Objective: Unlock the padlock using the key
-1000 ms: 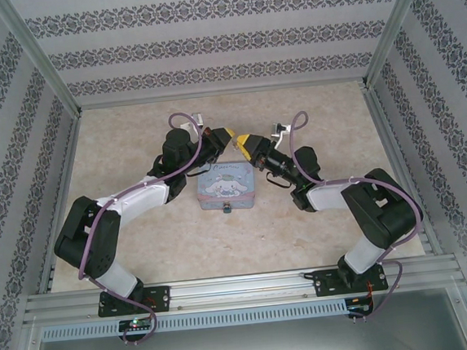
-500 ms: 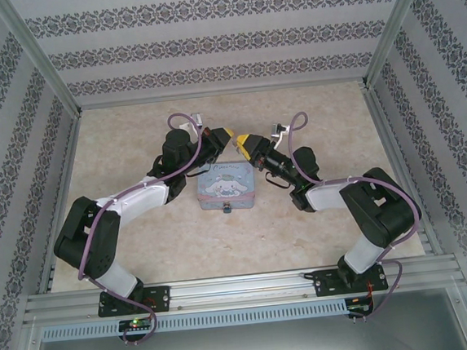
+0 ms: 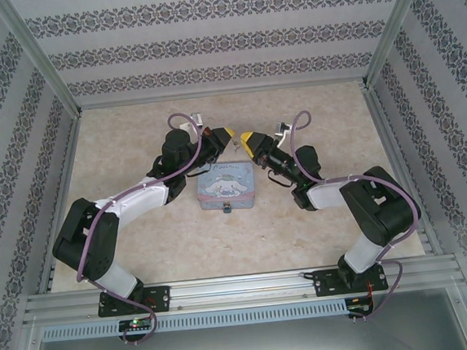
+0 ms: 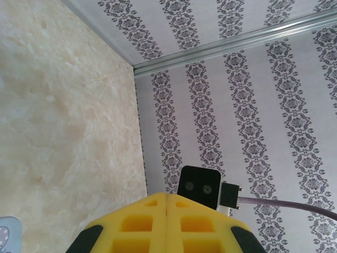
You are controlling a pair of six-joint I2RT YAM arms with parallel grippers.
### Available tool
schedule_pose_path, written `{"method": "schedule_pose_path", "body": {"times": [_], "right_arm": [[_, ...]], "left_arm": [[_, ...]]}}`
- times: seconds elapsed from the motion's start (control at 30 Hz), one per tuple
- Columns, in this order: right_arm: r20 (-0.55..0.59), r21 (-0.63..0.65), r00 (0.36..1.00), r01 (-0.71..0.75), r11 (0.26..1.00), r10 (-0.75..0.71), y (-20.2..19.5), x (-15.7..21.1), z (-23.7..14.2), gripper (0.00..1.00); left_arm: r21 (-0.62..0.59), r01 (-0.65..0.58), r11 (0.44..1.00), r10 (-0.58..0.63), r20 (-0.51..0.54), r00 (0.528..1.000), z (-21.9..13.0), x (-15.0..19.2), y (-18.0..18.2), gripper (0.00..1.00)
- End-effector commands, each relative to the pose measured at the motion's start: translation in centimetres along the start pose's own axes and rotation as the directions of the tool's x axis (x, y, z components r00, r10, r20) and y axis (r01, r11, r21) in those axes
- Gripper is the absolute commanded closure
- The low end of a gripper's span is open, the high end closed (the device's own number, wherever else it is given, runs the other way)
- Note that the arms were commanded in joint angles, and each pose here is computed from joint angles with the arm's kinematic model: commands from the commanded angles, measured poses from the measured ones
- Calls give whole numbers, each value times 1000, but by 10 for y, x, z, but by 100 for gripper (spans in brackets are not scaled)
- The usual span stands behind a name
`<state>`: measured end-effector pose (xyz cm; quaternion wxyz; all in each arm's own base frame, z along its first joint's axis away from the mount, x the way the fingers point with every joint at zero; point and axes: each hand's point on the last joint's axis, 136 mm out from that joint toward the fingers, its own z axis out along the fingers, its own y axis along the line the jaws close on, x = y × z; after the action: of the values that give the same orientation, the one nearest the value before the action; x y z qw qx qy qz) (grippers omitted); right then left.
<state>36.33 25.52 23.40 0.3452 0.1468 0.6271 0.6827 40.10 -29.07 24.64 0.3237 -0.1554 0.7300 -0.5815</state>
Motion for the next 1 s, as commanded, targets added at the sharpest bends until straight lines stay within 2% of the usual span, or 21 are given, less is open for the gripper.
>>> {"method": "schedule_pose_path", "body": {"times": [0.0,0.67,0.87,0.97], "right_arm": [[-17,-50,999,35,998,-36,12,6,7,63],[-51,-65,998,25,998,-28,14,18,18,66],[-47,-62,999,25,998,-28,13,18,18,72],[-46,-59,999,22,998,-25,12,17,18,79]], "left_arm": [[63,-26,998,25,14,1000,-5,1,-20,100],[61,-27,998,26,17,1000,-5,1,-20,100],[58,-25,998,24,18,1000,-5,1,-19,100],[59,-25,998,24,19,1000,-6,1,-19,100]]}}
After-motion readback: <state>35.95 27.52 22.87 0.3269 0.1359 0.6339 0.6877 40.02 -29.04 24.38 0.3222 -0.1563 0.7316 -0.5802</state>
